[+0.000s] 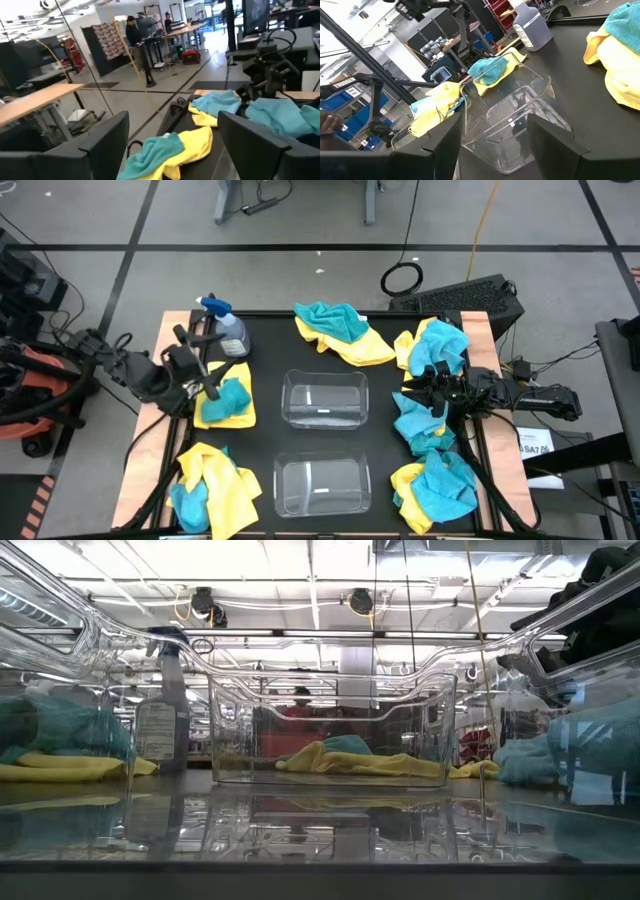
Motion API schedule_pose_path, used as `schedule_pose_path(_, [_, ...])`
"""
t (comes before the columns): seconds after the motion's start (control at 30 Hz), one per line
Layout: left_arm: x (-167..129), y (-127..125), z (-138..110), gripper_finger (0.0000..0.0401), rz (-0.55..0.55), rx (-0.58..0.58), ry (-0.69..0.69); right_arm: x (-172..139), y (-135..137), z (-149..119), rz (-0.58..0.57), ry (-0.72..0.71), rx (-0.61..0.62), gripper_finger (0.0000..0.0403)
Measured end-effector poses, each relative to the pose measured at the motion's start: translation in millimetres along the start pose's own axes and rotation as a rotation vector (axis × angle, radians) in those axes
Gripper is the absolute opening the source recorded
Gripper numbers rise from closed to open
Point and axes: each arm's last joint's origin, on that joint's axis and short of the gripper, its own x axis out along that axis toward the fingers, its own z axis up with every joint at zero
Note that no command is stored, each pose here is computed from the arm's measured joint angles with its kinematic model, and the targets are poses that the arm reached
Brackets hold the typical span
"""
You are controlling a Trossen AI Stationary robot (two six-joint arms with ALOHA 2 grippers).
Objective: Sort microfiber towel by color & place in baskets
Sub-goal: Put the blue microfiber cloth into the bottom transparent bin
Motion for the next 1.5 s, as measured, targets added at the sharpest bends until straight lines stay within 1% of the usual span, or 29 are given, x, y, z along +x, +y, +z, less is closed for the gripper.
schedule_pose_path(0.17, [16,-16,21,0.0310,0.055,0.038,0.023,0,0,0,0.000,0.000,0.000,0.0215])
schedule_pose_path(0.37, [38,-34,31,0.0310,0.096,0.075,0.061,0,0,0,0.000,0.000,0.000,0.0215])
schedule_pose_path(0.4, [42,-37,31,0.0310,0.084,0.083,0.065,0,0,0,0.000,0.000,0.000,0.0215])
schedule_pose_path(0.5, [53,-45,34,0.0310,-0.025,0.091,0.059,0,0,0,0.000,0.000,0.000,0.0215])
schedule_pose_path(0.53, [58,-47,35,0.0310,-0.030,0.082,0.053,0,0,0,0.000,0.000,0.000,0.0215])
schedule_pose_path(0.57, [62,-49,37,0.0310,-0.012,0.072,0.049,0,0,0,0.000,0.000,0.000,0.0215])
schedule_pose_path(0.63, [70,-52,36,0.0310,0.038,0.084,0.058,0,0,0,0.000,-0.001,0.000,0.0215])
schedule_pose_path(0.73, [82,-55,33,0.0310,0.060,0.109,0.078,0,0,0,0.000,0.000,0.000,0.0215])
schedule_pose_path(0.9, [112,-56,19,0.0310,-0.001,0.134,0.124,0,0,0,0.000,0.000,0.000,0.0215])
schedule_pose_path(1.03, [143,-49,1,0.0310,-0.007,0.138,0.192,0,0,0,0.000,0.000,0.000,0.0215])
schedule_pose_path(1.2, [185,-27,-27,0.0310,0.016,0.135,0.286,0,0,0,0.000,0.000,0.000,0.0215])
schedule_pose_path(1.3, [207,-8,-40,0.0310,0.046,0.069,0.306,0,0,0,0.000,0.000,0.000,0.0215])
schedule_pose_path(1.5, [241,30,-75,0.0310,0.057,-0.109,0.378,0,0,0,0.000,0.000,0.000,0.0215])
